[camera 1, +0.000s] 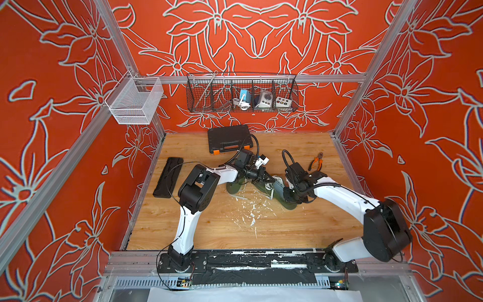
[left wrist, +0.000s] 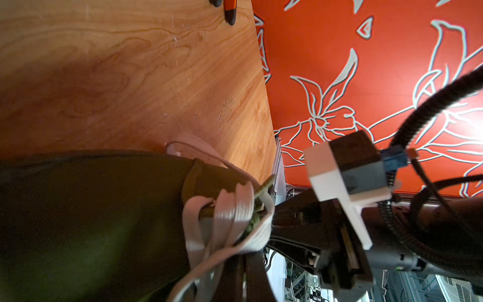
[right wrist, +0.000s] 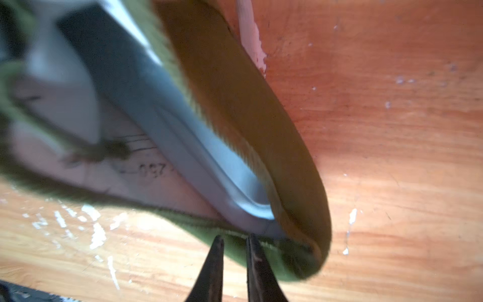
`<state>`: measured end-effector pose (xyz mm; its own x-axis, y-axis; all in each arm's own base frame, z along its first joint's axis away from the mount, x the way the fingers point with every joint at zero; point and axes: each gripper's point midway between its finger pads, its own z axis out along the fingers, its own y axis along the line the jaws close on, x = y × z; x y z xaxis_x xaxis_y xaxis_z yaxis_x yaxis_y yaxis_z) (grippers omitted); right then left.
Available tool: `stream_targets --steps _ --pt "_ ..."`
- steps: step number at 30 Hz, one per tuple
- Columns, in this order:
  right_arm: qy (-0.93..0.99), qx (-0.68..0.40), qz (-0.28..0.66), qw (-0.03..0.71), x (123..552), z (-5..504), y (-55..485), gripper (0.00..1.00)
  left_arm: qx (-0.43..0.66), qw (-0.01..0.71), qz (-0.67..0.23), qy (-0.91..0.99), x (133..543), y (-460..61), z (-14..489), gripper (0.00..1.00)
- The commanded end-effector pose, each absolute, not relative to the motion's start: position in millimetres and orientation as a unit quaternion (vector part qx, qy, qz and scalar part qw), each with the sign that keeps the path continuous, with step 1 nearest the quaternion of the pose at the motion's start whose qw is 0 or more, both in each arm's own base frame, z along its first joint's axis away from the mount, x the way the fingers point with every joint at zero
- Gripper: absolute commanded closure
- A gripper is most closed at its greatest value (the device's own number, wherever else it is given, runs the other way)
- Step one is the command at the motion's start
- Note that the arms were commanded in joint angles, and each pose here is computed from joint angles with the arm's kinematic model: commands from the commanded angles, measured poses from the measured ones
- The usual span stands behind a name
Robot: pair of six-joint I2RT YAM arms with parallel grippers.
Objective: Insert the insole into the shoe
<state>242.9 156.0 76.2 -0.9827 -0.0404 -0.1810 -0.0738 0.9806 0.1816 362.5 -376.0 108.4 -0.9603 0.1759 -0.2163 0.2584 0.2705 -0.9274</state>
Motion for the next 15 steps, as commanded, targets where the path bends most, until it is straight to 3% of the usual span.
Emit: stream_targets --steps 1,6,11,12,13,15 --pt "0.996 0.001 0.055 0.065 233.1 54.2 140.0 0.79 0.161 0.056 -0.597 0.784 363.9 -379.4 134.0 1.0" --pt "0.999 0.0 0.049 0.015 239.5 24.7 139.8 0.77 0.161 0.056 -0.594 0.786 363.8 -379.2 133.0 1.0" --pt "0.998 -0.035 0.03 0.041 240.5 71.2 138.1 0.65 0.161 0.065 -0.595 0.785 368.0 -380.7 140.8 1.0" --pt "0.998 -0.043 0.027 0.043 237.6 82.9 136.5 0.63 0.161 0.069 -0.595 0.784 370.0 -381.4 145.1 0.91" --pt "0.998 -0.047 0.023 0.045 234.9 92.8 133.8 0.61 0.162 0.072 -0.595 0.784 371.4 -382.2 149.3 0.75" --pt "0.997 -0.052 0.018 0.054 231.0 105.5 128.0 0.55 0.166 0.085 -0.586 0.789 376.4 -381.9 157.5 0.64"
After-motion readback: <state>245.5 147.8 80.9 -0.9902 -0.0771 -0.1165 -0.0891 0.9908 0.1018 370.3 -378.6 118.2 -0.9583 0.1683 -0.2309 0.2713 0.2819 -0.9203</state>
